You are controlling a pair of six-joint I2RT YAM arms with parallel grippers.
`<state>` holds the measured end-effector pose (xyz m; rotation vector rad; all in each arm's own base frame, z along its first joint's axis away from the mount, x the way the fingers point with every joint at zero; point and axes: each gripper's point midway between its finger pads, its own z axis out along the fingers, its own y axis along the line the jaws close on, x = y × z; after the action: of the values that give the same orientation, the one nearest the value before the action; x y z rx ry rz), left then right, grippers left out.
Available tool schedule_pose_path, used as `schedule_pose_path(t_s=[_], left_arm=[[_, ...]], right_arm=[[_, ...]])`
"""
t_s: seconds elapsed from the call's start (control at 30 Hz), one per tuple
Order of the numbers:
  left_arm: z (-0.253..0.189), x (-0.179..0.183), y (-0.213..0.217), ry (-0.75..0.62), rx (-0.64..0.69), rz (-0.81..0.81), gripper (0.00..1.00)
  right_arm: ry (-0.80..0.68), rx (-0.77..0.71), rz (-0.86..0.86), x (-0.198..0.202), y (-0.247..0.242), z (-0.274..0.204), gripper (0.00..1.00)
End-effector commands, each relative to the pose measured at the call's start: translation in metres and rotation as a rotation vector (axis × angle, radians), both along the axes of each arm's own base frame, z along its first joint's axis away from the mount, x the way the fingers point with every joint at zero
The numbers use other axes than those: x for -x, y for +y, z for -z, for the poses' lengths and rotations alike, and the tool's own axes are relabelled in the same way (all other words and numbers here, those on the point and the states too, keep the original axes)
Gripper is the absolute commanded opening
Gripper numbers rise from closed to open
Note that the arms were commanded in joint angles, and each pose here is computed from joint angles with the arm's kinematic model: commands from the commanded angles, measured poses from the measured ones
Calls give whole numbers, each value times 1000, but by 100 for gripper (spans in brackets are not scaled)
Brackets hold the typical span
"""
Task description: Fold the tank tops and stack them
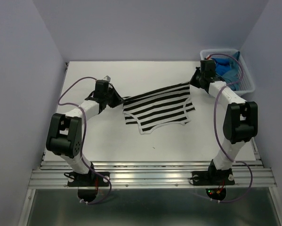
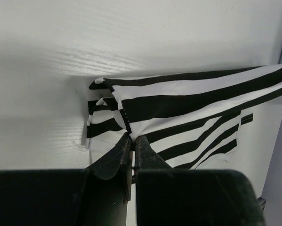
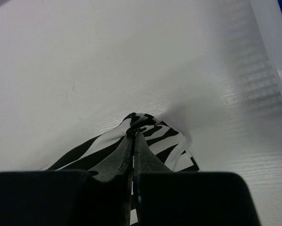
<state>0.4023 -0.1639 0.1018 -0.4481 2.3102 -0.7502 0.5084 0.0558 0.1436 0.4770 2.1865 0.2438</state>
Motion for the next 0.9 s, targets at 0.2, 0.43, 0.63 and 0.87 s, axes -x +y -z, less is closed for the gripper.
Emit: schedule_pose_path(t_s=[0.2, 0.43, 0.63, 0.87], left_arm=[[-4, 33, 2, -3, -9, 90, 0], [5, 80, -5, 33, 30, 118, 0], [23, 117, -20, 102, 56, 140, 0], [42, 149, -20, 150, 52, 140, 0]], right_arm=[[-31, 100, 113, 31, -43, -1, 1], [3, 111, 184, 78, -61, 6, 1], [91, 111, 214, 109, -67, 31, 1], [204, 150, 260, 138, -79, 58, 1]])
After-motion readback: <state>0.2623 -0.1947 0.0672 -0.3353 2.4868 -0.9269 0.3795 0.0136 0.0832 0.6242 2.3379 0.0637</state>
